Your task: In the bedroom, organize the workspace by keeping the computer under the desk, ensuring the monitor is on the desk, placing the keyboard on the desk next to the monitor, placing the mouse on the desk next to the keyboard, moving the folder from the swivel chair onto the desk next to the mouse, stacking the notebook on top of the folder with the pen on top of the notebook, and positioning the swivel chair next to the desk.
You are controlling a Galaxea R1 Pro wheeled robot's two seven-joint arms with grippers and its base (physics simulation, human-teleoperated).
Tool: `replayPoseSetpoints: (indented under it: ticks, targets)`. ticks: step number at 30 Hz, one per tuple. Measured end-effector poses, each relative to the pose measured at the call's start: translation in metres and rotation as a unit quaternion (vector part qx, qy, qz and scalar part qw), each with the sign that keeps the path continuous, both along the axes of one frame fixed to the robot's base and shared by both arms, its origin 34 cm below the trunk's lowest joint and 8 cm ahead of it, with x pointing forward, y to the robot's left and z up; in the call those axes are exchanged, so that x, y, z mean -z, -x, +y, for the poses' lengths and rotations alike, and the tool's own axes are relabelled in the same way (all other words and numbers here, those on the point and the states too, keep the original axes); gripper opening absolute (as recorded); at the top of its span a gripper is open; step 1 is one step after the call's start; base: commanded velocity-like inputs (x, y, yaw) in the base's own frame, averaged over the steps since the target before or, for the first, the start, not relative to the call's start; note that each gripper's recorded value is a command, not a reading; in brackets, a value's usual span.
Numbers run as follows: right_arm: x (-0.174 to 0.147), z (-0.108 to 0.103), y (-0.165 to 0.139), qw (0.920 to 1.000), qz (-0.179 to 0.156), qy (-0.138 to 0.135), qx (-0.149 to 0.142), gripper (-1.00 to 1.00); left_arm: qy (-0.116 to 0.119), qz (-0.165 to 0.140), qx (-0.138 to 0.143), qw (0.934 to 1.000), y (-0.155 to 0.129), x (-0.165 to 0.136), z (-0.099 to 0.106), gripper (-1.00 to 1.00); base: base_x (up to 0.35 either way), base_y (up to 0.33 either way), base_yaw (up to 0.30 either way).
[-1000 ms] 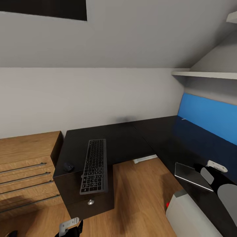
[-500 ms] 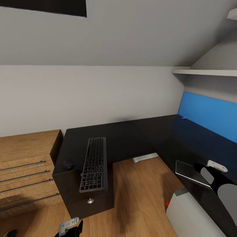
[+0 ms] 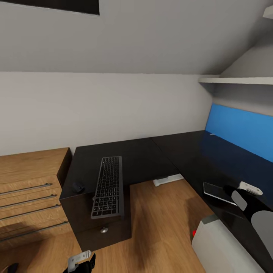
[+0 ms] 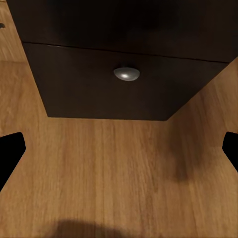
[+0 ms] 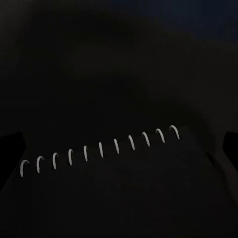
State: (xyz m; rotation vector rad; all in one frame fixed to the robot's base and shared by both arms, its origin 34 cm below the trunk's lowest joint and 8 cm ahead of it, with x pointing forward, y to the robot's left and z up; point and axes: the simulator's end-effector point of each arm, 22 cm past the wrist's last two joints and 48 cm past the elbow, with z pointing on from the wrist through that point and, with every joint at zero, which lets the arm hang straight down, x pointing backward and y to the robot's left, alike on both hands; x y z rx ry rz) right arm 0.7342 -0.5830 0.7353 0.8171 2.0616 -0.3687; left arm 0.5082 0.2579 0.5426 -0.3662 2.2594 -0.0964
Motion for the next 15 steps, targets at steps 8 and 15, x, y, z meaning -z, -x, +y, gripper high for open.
replayPoseSetpoints:
  ticks: [8, 15]
  targets:
    - [0.0, 0.0, 0.0, 1.0, 0.0, 0.0, 0.0, 1.0, -0.002, 0.014, -0.001, 0.9999, 0.009, 0.01, 0.003, 1.0, 0.0, 0.0, 0.0]
    - [0.0, 0.0, -0.001, 1.0, -0.001, 0.001, -0.001, 1.0, -0.004, 0.025, -0.001, 0.9997, 0.016, 0.018, 0.005, 1.0, -0.067, 0.046, 0.0]
